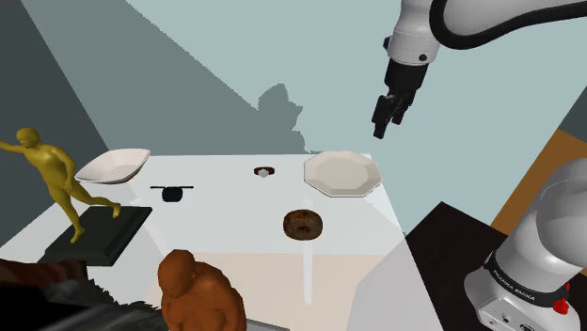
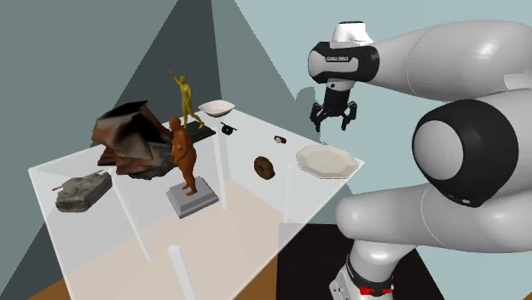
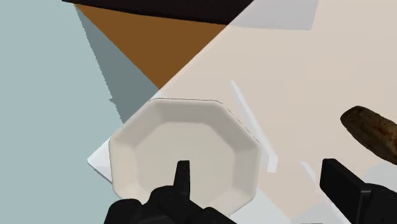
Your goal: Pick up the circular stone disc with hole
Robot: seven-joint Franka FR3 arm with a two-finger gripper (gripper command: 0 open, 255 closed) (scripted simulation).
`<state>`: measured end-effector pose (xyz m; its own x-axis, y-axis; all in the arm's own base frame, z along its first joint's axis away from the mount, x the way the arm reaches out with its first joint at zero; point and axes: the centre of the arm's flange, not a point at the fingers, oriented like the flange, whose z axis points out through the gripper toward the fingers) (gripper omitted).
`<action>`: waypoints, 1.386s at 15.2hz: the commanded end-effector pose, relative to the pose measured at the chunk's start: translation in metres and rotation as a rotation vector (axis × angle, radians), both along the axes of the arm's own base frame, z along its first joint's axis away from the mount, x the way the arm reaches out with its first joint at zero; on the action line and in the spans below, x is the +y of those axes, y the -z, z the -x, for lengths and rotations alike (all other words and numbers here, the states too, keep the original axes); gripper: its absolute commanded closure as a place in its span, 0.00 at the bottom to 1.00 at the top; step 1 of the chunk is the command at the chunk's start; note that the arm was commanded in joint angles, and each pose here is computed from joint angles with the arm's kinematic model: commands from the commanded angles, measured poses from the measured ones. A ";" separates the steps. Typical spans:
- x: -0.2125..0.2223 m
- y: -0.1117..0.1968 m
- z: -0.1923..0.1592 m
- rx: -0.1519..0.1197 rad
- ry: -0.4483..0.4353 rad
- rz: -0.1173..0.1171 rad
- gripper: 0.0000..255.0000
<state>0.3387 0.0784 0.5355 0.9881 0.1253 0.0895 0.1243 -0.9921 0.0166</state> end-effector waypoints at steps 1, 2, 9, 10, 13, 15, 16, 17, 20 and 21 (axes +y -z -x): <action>0.021 0.015 -0.009 -0.011 -0.067 0.001 0.00; 0.031 0.022 -0.013 -0.015 -0.100 0.001 0.00; 0.103 0.071 -0.033 -0.046 -0.329 0.006 0.00; 0.113 0.078 -0.035 -0.051 -0.361 0.006 0.00; 0.145 0.098 -0.038 -0.064 -0.459 0.008 0.00; 0.166 0.112 -0.038 -0.073 -0.525 0.010 0.00; 0.177 0.119 -0.038 -0.078 -0.557 0.010 0.00; 0.187 0.126 -0.037 -0.082 -0.590 0.011 0.00; 0.219 0.147 -0.033 -0.095 -0.688 0.013 0.00; 0.229 0.154 -0.031 -0.100 -0.721 0.013 0.00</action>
<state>0.3703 0.2982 0.3927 0.6731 0.7209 0.1649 0.7209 -0.6894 0.0709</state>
